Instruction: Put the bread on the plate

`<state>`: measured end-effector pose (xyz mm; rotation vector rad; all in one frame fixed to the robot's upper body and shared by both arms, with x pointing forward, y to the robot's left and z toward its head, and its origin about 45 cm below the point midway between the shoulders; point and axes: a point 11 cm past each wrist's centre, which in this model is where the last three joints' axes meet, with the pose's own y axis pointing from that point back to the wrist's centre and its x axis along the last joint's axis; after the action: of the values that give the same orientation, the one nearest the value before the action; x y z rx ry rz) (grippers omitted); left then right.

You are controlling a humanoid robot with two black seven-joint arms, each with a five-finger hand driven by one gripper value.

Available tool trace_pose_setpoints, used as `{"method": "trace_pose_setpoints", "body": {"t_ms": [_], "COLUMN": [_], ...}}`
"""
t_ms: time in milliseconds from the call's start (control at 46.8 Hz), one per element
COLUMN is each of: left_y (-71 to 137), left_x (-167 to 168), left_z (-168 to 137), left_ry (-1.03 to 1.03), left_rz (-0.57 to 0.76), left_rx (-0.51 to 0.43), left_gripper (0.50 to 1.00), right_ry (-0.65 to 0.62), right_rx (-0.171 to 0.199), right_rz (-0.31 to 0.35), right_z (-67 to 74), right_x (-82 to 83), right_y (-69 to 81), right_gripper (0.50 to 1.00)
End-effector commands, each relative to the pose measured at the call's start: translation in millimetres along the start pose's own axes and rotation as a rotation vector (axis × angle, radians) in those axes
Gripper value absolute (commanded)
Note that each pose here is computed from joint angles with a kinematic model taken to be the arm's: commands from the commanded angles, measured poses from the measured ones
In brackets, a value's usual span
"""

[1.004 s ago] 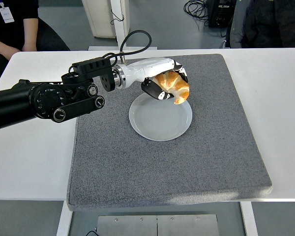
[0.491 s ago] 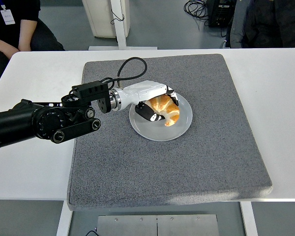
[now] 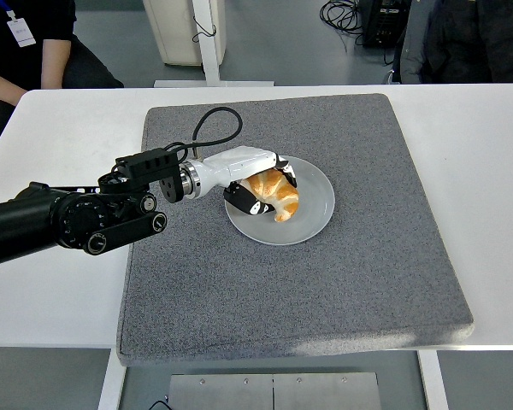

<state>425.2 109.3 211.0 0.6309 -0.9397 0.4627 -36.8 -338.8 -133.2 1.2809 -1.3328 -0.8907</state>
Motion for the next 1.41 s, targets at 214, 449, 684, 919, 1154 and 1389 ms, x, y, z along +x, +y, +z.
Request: {"method": "trace_pose_setpoints", "body": {"t_ms": [214, 449, 684, 919, 1154, 1389], "left_y": [1.1, 0.9, -0.4, -0.8, -0.7, -1.5], "left_x": [-2.6, -1.2, 0.6, 1.8, -0.2, 0.8], "left_z": [-7.2, -8.8, -6.7, -7.1, -8.0, -7.9], "left_ry": [0.006, 0.018, 0.027, 0.074, 0.104, 0.157], "left_rz": [0.003, 0.01, 0.016, 0.03, 0.035, 0.049], "left_rx": [0.019, 0.027, 0.021, 0.028, 0.035, 0.04], "left_gripper": [0.5, 0.5, 0.5, 0.564, 0.717, 0.822], "right_ry": [0.0, 0.0, 0.0, 0.0, 0.0, 0.0], "right_rx": [0.0, 0.0, 0.0, 0.0, 0.0, 0.0], "right_rz": [0.0, 0.0, 0.0, 0.0, 0.0, 0.001], "right_z": [0.0, 0.0, 0.0, 0.0, 0.0, 0.0], "right_x": [0.0, 0.0, 0.0, 0.0, 0.0, 0.1], "right_y": [0.0, 0.0, 0.0, 0.0, 0.0, 0.0], "right_gripper": [1.0, 1.0, 1.0, 1.0, 1.0, 1.0]}}
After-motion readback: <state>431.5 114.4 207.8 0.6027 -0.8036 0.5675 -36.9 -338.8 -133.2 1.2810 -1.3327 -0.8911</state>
